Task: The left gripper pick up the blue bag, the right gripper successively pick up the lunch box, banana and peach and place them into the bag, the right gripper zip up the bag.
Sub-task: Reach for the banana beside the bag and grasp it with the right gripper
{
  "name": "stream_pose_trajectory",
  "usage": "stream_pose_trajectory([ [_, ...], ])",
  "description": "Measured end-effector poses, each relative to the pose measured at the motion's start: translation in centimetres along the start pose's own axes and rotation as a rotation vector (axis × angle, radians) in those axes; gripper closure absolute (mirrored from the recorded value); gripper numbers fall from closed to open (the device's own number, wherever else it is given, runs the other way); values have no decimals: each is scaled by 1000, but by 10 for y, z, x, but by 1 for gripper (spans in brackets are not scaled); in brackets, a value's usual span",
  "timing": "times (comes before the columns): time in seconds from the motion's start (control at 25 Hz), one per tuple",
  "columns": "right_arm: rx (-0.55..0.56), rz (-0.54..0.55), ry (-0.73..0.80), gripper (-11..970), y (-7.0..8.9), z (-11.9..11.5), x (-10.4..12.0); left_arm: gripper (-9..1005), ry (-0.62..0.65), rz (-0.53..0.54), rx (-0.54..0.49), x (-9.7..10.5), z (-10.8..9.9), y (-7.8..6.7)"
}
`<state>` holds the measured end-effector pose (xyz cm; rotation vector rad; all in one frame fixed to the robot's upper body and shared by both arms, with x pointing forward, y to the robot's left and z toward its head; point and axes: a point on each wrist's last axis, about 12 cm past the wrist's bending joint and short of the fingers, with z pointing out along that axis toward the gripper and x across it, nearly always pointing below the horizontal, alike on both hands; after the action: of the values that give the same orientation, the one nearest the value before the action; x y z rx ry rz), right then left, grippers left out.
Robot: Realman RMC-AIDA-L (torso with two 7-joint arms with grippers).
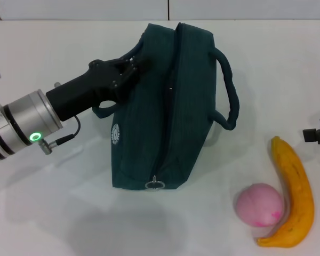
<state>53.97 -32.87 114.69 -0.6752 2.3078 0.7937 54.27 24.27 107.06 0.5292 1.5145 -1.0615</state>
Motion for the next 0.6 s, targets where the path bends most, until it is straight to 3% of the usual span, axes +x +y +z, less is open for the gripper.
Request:
stream_pose_trajectory([
  [0.36,44,52,125,184,3,13,-16,950,6,6,-1,-1,1,1],
  [0.6,51,93,197,185,6,25,-15,948,9,10,-6,-2,0,2],
])
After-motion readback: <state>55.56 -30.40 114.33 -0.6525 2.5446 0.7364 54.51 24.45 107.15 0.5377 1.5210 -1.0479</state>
